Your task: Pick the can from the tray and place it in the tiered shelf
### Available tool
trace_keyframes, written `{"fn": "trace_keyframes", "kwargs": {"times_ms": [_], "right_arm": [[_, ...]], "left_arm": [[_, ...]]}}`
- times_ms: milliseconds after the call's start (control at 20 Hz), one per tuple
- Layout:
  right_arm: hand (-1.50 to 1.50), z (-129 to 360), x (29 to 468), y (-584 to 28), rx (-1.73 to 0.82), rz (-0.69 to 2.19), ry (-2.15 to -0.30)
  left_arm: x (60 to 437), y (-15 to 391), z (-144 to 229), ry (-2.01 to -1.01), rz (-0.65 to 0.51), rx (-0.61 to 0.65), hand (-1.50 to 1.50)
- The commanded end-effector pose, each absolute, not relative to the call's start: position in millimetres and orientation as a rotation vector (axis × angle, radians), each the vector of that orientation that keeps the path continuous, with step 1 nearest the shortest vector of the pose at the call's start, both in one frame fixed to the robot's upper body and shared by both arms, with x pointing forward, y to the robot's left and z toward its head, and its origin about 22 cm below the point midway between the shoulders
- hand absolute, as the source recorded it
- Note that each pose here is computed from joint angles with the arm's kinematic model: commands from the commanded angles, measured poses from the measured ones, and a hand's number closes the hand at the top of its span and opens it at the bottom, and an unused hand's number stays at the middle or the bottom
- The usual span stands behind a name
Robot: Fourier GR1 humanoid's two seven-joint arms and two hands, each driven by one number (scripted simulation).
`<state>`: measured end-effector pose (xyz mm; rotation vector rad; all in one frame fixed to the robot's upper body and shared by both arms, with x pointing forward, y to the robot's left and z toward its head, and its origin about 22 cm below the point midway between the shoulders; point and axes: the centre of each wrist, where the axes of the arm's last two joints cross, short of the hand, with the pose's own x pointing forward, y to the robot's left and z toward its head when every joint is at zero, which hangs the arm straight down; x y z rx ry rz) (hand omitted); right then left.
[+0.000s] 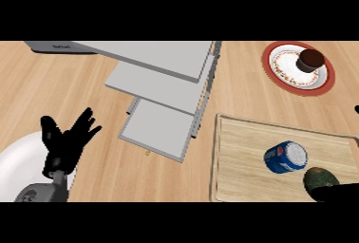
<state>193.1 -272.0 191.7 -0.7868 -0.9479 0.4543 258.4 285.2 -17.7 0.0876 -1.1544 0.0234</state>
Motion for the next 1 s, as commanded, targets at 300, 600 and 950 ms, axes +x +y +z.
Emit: {"fn": "trace_keyframes", "kwargs": {"times_ms": [300,600,950], "right_arm": [[-1.5,184,213,-250,-0.875,0.376,-0.749],[-1.5,140,215,-228,-0.863,0.376,-0.731],[-1.5,125,226,-236,-0.94,0.389,-0.667]], "left_arm": [[253,284,-31,-1.115,0.03,0.084,0.0],[248,280,-26,-1.104,0.047,0.075,0.0],[246,293,-42,-1.118,0.046,0.091,0.0]]}}
